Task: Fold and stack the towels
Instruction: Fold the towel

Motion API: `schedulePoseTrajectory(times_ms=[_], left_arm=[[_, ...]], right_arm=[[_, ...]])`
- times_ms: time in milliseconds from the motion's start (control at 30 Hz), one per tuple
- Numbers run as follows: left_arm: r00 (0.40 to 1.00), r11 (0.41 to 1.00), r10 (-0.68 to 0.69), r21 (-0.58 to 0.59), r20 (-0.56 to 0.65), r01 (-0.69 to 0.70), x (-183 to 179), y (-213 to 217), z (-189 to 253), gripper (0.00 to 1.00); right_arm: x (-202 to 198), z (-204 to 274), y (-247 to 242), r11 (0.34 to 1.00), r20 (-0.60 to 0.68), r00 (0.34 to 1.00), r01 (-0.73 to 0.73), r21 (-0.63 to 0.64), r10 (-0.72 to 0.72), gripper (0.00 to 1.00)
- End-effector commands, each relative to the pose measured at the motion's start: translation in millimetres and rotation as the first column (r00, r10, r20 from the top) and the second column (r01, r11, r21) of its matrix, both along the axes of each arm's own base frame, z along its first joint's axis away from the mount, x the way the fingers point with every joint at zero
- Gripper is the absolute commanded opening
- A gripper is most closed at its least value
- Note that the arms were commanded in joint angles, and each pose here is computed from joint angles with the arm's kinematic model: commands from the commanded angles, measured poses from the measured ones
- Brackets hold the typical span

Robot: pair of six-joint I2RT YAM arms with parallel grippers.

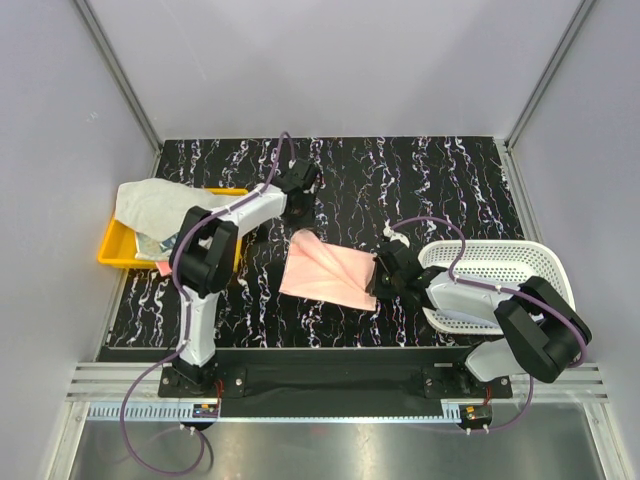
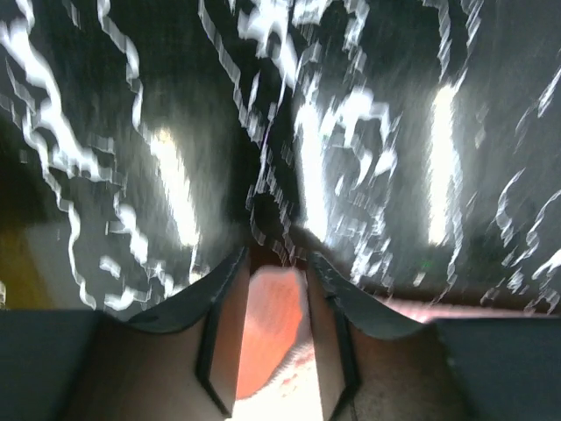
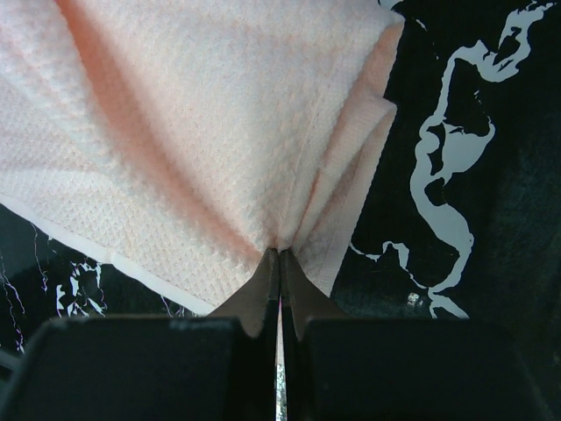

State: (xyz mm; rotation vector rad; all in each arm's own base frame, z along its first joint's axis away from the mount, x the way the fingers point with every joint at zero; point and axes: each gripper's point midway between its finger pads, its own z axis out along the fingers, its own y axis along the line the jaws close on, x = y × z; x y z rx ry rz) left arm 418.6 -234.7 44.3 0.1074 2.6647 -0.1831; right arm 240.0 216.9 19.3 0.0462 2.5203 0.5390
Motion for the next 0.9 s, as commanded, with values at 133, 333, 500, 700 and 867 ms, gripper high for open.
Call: schedulePoseTrajectory(times_ms=[133, 333, 500, 700, 867], left_arm=[[0.993, 0.999, -0.008, -0.052, 0.114, 0.014, -22.0, 9.9, 45.4, 0.35], [0.990, 0.995, 0.012, -0.099, 0.140, 0.002, -51.4, 21.8, 47.1, 0.35], [0.990, 0.992, 0.010, -0.124, 0.144, 0.008, -72.8, 28.7, 44.9, 0.35], [0.996, 0.991, 0.006, -0.131, 0.094, 0.007, -95.8, 35.7, 18.2, 0.32], [0.999, 0.994, 0.016, -0.112, 0.048, -0.011, -116.6, 47.3, -10.9, 0.28]], right_arm=[[14.0, 11.9, 6.5, 1.000, 0.052, 0.998, 0.021, 0.010, -0.022, 0.00], [15.4, 13.9, 6.3, 1.000, 0.059, 0.998, 0.027, 0.012, -0.028, 0.00], [15.6, 16.9, 5.7, 0.999, 0.069, 0.997, 0.030, 0.015, -0.031, 0.00], [15.2, 30.4, 2.1, 0.999, 0.096, 0.994, 0.043, 0.029, -0.046, 0.08], [14.9, 45.8, -3.5, 0.997, 0.125, 0.990, 0.062, 0.040, -0.067, 0.19]])
